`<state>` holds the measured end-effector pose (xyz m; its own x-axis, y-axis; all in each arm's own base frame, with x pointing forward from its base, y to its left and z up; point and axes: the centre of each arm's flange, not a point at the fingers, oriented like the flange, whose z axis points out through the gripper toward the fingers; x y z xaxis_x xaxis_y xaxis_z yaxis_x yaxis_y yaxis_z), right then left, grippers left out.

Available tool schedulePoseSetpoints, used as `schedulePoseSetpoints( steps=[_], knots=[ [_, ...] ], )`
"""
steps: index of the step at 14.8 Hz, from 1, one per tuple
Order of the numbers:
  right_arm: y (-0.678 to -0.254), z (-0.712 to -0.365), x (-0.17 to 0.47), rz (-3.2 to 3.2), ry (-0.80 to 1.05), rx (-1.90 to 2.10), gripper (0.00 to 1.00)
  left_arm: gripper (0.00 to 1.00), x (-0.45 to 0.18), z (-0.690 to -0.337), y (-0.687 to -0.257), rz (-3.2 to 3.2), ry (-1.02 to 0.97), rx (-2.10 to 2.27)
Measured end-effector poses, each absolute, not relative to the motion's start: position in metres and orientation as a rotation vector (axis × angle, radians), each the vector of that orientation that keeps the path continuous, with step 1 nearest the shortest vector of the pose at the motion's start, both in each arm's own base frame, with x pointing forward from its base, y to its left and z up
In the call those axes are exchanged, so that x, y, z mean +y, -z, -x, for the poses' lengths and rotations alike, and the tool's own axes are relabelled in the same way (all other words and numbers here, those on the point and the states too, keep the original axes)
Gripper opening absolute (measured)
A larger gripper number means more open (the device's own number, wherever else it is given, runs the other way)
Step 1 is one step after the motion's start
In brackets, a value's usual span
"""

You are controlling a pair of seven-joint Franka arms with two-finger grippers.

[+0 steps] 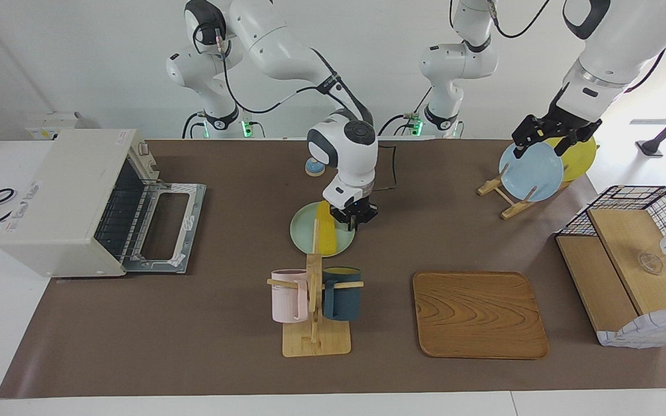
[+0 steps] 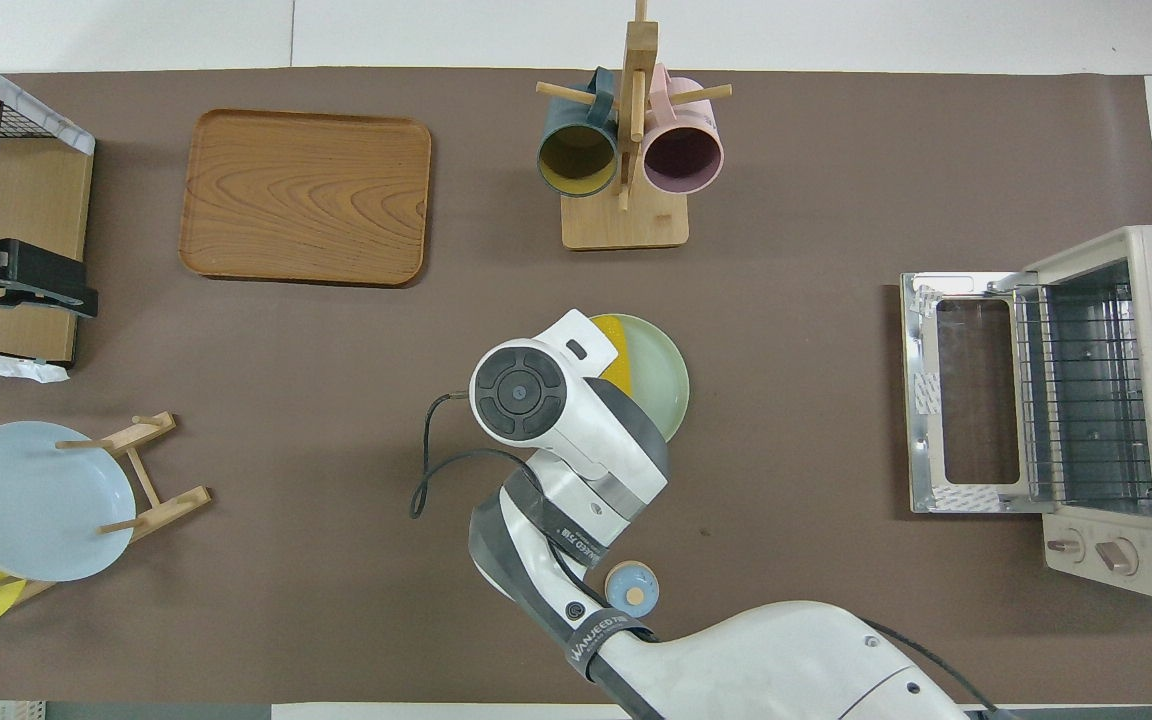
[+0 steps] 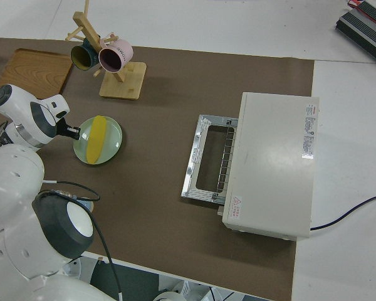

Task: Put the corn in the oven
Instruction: 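Reach the right gripper to the corn on the plate and grasp it, then carry the corn with the right gripper into the open oven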

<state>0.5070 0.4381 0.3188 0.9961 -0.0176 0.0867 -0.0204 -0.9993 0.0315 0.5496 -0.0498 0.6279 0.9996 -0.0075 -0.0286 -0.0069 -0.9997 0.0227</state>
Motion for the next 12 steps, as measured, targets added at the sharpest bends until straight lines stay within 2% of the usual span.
schedulePoseSetpoints(
  steps=[6, 9, 12],
  knots=[
    [-0.399, -0.53, 0.413, -2.906, -0.065, 0.116, 0.03, 1.0, -0.05, -0.546, -0.629, -3.119, 0.036, -0.017],
    [-0.429, -0.541, 0.362, -2.884, -0.012, 0.086, 0.03, 1.0, -0.051, -0.545, -0.63, -3.119, 0.034, -0.02],
    [-0.433, -0.545, 0.283, -2.863, 0.073, 0.024, 0.03, 1.0, -0.05, -0.545, -0.629, -3.119, 0.035, -0.018]
  ],
)
